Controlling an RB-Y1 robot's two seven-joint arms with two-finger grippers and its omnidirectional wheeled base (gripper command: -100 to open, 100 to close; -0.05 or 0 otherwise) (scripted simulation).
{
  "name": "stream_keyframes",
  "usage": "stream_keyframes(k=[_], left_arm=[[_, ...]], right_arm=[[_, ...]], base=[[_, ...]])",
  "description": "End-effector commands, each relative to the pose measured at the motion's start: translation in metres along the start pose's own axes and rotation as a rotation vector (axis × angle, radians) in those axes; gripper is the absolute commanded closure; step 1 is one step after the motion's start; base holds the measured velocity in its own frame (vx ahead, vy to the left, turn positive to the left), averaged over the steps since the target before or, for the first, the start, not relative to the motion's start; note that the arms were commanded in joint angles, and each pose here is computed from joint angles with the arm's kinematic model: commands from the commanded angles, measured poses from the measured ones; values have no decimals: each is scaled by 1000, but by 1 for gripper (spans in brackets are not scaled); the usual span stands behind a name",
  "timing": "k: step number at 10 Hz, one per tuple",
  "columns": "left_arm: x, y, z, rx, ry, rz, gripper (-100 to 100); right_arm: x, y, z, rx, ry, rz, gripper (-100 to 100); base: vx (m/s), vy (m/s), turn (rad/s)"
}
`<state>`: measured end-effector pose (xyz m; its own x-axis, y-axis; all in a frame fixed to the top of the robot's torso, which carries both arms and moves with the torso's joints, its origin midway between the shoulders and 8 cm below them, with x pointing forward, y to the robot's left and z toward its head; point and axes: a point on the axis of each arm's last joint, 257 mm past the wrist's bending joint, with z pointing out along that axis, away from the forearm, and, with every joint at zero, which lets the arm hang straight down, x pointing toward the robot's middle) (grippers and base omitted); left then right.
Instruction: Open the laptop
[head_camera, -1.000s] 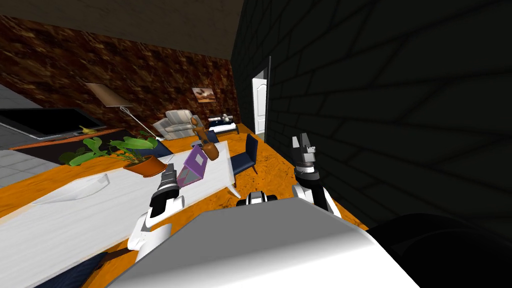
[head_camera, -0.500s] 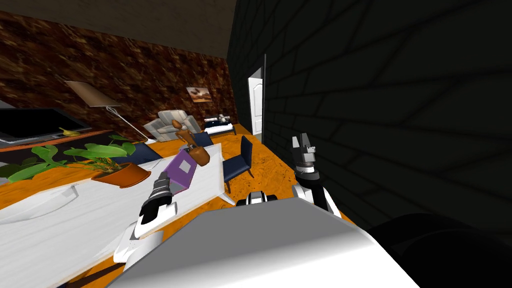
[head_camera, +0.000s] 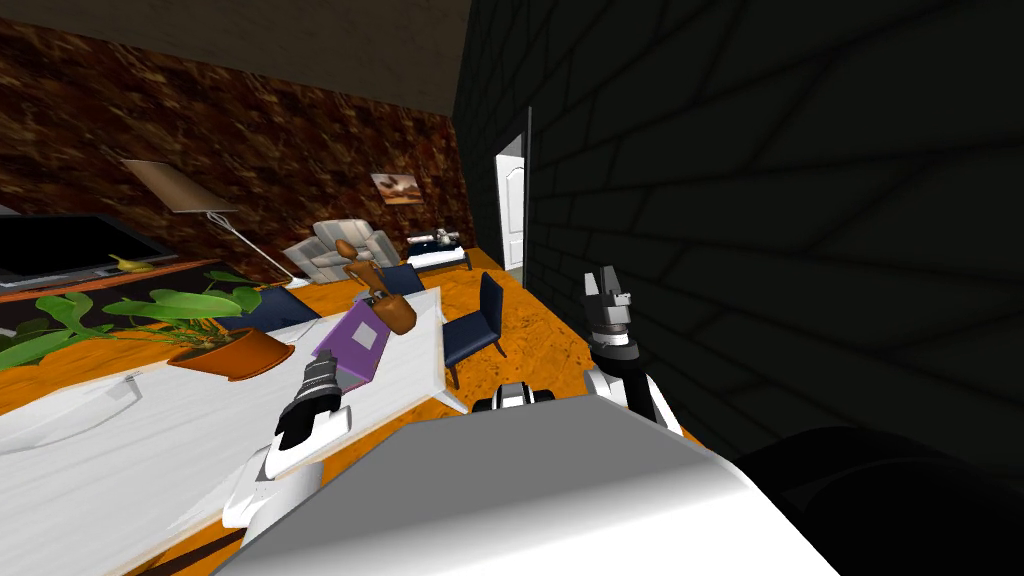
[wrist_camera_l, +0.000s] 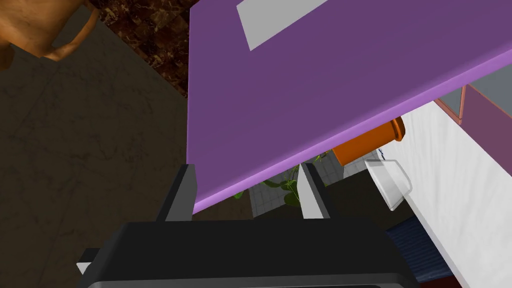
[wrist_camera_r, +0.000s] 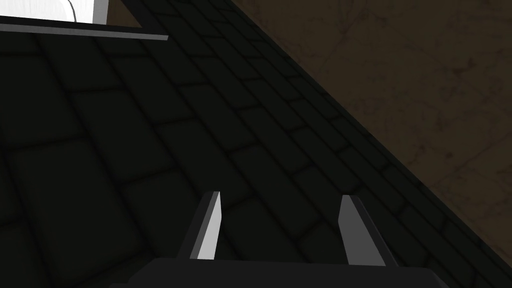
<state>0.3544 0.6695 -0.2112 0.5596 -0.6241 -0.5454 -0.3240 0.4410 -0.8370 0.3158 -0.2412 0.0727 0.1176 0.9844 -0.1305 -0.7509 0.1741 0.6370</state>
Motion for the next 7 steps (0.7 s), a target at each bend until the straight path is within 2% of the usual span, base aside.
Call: stream_keyframes(k=[1,7], left_arm=[[3,-1,5,-23,3,-74,100],[17,-4,20,-93,21,-298,100]], right_arm=[[0,0,0,0,0,0,0],[0,0,0,0,0,0,0]], base=[[-65,88,-15],[-78,82,-27]])
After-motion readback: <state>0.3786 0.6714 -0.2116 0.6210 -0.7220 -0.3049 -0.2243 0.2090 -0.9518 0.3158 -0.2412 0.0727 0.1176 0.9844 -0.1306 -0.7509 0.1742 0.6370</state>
